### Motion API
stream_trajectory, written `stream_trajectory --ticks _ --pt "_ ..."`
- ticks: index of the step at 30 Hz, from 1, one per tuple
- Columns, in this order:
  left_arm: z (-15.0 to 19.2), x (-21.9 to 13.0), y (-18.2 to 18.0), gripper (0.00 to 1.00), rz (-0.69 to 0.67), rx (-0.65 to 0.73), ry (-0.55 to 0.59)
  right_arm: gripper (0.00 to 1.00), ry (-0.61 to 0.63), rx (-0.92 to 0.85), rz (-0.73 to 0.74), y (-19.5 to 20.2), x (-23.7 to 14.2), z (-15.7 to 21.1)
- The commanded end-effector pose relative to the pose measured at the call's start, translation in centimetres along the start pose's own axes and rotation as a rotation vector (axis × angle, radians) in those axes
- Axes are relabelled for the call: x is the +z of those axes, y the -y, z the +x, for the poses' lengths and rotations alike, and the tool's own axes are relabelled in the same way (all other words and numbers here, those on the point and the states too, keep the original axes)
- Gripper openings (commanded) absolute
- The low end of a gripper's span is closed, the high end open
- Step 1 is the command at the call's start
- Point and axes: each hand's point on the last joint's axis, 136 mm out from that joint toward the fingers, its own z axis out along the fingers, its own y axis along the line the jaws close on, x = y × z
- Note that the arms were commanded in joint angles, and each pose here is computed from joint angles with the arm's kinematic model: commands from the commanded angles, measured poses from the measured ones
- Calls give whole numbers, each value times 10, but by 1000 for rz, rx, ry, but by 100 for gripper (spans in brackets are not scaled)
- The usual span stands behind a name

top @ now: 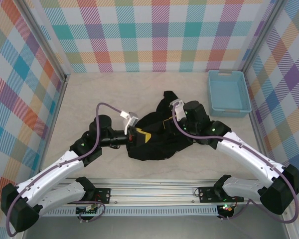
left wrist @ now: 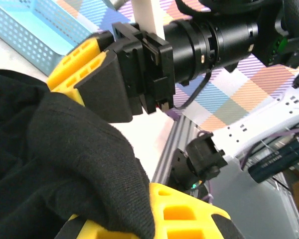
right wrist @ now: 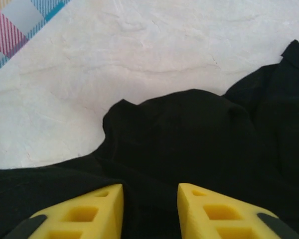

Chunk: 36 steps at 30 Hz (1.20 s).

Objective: Fold the inside-out t-shirt

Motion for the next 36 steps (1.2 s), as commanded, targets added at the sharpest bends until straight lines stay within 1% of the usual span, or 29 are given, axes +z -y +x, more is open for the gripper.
stream_trajectory --ticks 1,5,9,12,15,21,22,27,32,36 --pt "-10 0 11 0 76 10 20 40 7 -59 -6 -3 -21 -4" --pt "-14 3 -2 0 19 -11 20 45 63 -103 -139 -27 -52 3" --pt "-14 5 -6 0 4 -18 22 45 92 -140 -384 -66 -71 13" --pt "-14 4 -6 0 7 -16 24 46 89 -126 -564 -92 -70 14" --pt "-14 3 -5 0 5 -10 27 46 61 -101 -625 -99 -59 15" --pt "-12 -2 -3 0 1 -1 26 46 48 -89 -670 -104 -41 11" --pt "-12 -2 -3 0 -1 2 28 44 46 -91 -679 -105 -40 10" --pt "-11 -4 -4 0 -14 2 28 18 52 -92 -694 -107 -40 9" --pt "-10 -3 -8 0 -25 -1 27 0 65 -106 -689 -106 -45 10" --pt "-10 -3 -14 0 -61 -7 27 0 73 -117 -652 -102 -51 9"
